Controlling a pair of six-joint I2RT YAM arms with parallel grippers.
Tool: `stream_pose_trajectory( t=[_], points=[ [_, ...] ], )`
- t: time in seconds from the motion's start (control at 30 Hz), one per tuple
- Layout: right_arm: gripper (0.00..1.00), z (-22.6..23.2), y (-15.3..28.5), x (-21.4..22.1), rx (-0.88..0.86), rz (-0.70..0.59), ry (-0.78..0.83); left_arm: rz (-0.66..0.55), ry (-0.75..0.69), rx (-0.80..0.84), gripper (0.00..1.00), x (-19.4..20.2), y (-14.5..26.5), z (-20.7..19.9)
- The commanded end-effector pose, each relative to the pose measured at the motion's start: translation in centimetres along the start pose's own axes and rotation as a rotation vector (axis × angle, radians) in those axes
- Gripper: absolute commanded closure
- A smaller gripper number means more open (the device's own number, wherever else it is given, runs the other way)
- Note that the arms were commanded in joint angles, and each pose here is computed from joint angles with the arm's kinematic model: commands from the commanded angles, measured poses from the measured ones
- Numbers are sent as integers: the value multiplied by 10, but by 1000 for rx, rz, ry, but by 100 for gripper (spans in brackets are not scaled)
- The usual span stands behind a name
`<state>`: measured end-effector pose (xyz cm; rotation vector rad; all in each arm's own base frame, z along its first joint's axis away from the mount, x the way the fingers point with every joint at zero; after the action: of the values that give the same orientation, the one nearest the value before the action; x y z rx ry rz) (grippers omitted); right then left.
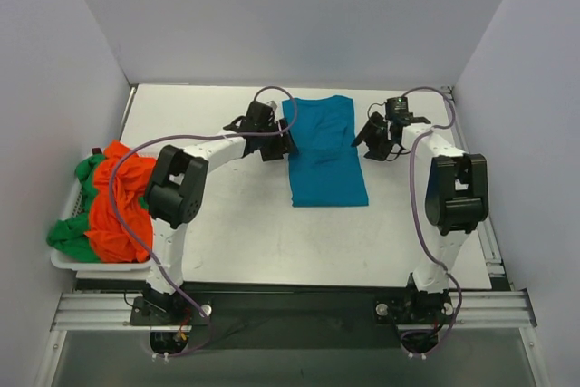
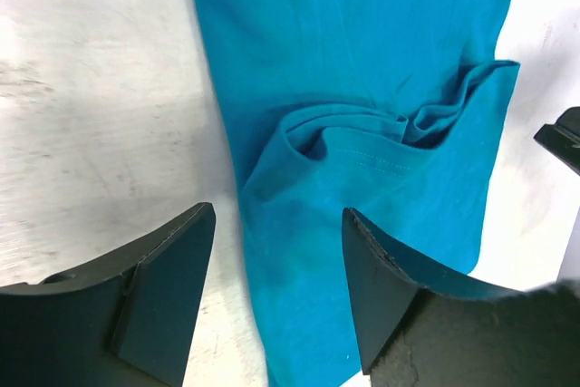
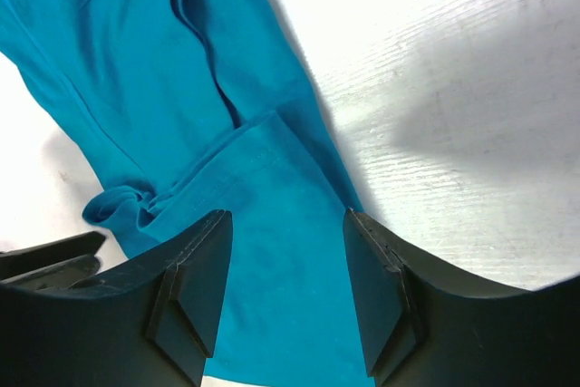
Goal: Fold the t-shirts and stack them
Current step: Fold the folded rectangular tshirt in 1/3 of the way
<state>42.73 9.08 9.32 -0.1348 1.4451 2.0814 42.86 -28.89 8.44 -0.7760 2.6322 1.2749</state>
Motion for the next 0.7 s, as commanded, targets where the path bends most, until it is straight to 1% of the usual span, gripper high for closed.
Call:
stream_pose_trajectory(
  t=[0.0,0.03,0.1,0.13,0.17,0.2,0.23,0.27,0.33,0.37,0.4,0.47,0.5,0.53,0.6,0.67],
  points=[
    [48,15,34,-18,-16,-99,60,-120,-57,127,31,-34,41,-38],
    [48,14,38,-15,-2,-110,77,-153,-64,134,32,-38,53,-45],
    [49,17,45,-1,14,-114,119,-139,-61,125,37,-27,59,-42],
    [49,16,46,3,35,-122,134,-140,-65,122,52,-23,64,-45],
    [50,20,44,16,39,-106,161,-129,-69,114,58,-15,63,-44],
    [50,24,47,20,37,-113,193,-126,-76,119,65,-10,64,-45],
    [51,27,46,23,51,-120,214,-111,-97,127,73,0,62,-51],
    [52,32,46,25,50,-122,237,-104,-103,124,86,3,60,-53],
    [53,50,38,30,17,-100,283,-71,-98,112,95,9,47,-51],
    [56,54,35,31,10,-88,290,-54,-96,115,99,11,42,-52],
    [57,59,29,28,5,-80,299,-48,-95,127,100,9,39,-57],
    [59,62,21,26,2,-70,310,-32,-91,119,100,10,25,-53],
    [60,60,11,28,10,-47,312,-24,-94,144,100,7,24,-61],
    [62,63,9,21,1,-54,320,0,-96,132,100,10,11,-54],
    [64,59,-5,21,4,-24,327,13,-97,145,100,4,2,-53],
    [64,54,-12,6,12,-36,313,3,-87,134,100,-4,-14,-43]
  ],
)
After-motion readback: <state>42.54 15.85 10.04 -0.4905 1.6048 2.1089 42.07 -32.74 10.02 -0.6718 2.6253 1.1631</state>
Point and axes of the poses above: each gripper's point midway between its finger pads, its own y axis back along the fingers, its own z axis along the line the jaws close on, x = y × z, the point moved 4 cm from there along y, back along the fingers, and after that the axes turned 10 degrees about y, right-handed, at the moved point
